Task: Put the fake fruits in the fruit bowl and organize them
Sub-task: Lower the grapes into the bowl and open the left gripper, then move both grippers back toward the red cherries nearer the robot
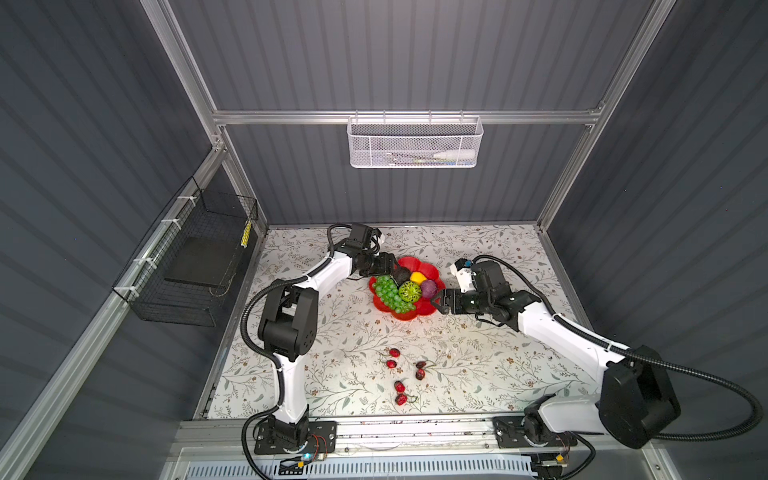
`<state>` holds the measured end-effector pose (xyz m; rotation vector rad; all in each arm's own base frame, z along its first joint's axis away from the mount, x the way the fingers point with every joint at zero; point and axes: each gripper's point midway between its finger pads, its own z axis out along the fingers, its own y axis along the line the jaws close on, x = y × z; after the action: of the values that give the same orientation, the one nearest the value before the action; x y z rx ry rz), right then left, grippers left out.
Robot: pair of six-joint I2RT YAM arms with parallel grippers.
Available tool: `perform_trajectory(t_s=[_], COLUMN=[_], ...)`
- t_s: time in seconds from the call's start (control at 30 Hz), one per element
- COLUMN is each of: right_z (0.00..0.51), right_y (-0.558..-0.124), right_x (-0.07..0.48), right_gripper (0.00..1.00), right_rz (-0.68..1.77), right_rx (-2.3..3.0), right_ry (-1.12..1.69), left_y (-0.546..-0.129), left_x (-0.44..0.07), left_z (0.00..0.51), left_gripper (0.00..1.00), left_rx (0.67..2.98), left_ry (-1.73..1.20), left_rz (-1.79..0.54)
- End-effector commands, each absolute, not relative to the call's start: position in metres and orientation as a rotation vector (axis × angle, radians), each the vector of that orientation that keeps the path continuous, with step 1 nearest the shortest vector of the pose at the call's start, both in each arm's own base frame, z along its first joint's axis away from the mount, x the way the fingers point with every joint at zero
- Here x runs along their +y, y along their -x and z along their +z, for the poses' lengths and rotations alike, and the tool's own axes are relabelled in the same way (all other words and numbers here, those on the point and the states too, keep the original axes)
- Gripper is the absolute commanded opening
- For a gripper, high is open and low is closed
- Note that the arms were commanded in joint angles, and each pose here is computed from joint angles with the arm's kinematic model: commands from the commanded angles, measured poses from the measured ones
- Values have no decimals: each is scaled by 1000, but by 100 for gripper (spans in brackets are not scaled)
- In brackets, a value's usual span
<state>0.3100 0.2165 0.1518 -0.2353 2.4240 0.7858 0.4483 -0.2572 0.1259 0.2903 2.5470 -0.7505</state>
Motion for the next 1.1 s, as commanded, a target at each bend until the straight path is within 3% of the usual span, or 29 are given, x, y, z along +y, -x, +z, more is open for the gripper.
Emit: perform_trajectory(t_s=[0.0,0.1,0.3,0.5,0.6,1.07], right_z=[155,151,151,150,148,147], right_y=[-302,-299,-300,-305,-304,-305], right_x=[217,218,224,227,227,228], right_gripper=[87,87,87,87,87,87], right_rz=[806,824,831,823,821,821], right_rx=[2408,2408,2410,2415,2420,2426], right_ry=[227,217,241,259,256,246], left_y=[-429,-412,-385,-384,-386,-395], left_x=[-227,-213,-208,-214,-218,-232], left_z=[150,151,136,121,116,102], left_gripper=[77,74,52,37,24,26], left_rx=[2552,2561,2577,2612,2615,2609], left_ry=[-341,-308,-194,-191,-199,-230], left_rz=[-564,-522,-597,-635,-647,-718])
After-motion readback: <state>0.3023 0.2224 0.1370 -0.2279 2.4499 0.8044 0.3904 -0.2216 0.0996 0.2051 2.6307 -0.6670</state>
